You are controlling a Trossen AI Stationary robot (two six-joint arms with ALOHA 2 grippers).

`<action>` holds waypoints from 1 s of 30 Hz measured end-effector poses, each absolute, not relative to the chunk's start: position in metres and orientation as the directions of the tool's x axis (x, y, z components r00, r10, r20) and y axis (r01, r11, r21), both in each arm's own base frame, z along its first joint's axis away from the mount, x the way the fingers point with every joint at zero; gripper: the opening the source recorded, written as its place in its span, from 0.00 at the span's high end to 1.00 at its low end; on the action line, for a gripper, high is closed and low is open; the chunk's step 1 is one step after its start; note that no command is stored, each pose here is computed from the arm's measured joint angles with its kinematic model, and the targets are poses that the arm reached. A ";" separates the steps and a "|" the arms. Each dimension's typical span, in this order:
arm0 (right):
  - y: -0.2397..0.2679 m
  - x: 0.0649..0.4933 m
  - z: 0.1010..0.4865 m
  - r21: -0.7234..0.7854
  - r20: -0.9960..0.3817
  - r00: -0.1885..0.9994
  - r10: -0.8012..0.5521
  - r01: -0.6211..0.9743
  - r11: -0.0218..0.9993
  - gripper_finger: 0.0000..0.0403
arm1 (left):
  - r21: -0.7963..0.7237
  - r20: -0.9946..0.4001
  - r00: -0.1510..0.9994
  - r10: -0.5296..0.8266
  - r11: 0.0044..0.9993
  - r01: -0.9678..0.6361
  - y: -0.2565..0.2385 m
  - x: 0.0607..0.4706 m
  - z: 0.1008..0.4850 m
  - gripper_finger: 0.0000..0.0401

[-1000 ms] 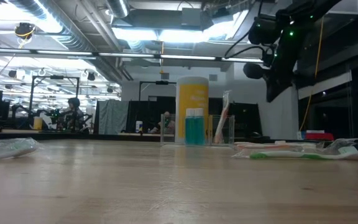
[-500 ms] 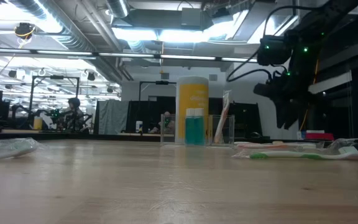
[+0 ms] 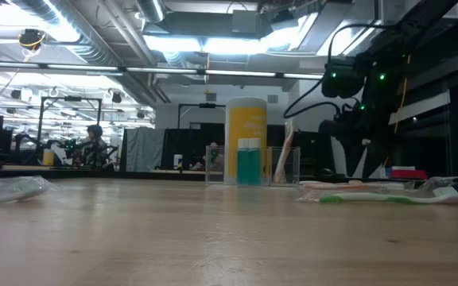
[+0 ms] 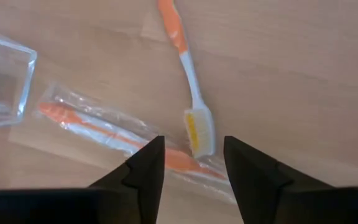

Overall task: Pick & Place toothbrushing station
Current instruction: Put the top orange toothbrush into the transparent organizer

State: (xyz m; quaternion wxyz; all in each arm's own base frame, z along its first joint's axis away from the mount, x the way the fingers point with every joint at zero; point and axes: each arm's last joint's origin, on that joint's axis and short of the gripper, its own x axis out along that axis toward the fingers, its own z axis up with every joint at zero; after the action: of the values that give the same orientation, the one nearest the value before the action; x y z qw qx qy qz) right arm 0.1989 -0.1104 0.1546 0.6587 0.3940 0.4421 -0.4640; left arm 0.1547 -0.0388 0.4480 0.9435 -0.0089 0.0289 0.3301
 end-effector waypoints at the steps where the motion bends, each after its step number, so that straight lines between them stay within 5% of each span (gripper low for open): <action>1: -0.111 0.201 0.152 0.111 -0.949 0.180 -0.259 0.959 0.260 0.59 | 0.002 -0.061 0.780 0.622 0.782 -0.623 -0.039 0.155 0.448 0.52; 15: -0.113 0.204 0.135 0.055 -0.966 0.120 -0.229 0.961 0.271 0.63 | -0.016 -0.061 0.780 0.623 0.781 -0.625 -0.039 0.155 0.448 0.52; 24: -0.113 0.205 0.136 0.058 -0.966 0.131 -0.225 0.951 0.304 0.95 | -0.026 -0.059 0.780 0.623 0.780 -0.625 -0.039 0.155 0.448 0.52; 30: -0.107 0.207 0.143 0.099 -0.959 0.175 -0.225 0.944 0.314 0.99 | -0.030 -0.057 0.780 0.623 0.780 -0.625 -0.039 0.155 0.449 0.52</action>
State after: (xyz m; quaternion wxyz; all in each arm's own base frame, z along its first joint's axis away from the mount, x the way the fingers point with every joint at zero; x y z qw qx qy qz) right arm 0.2070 -0.1068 0.1435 0.6624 0.3854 0.4669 -0.4412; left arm 0.1548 -0.0388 0.4486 0.9432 -0.0235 0.0219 0.3307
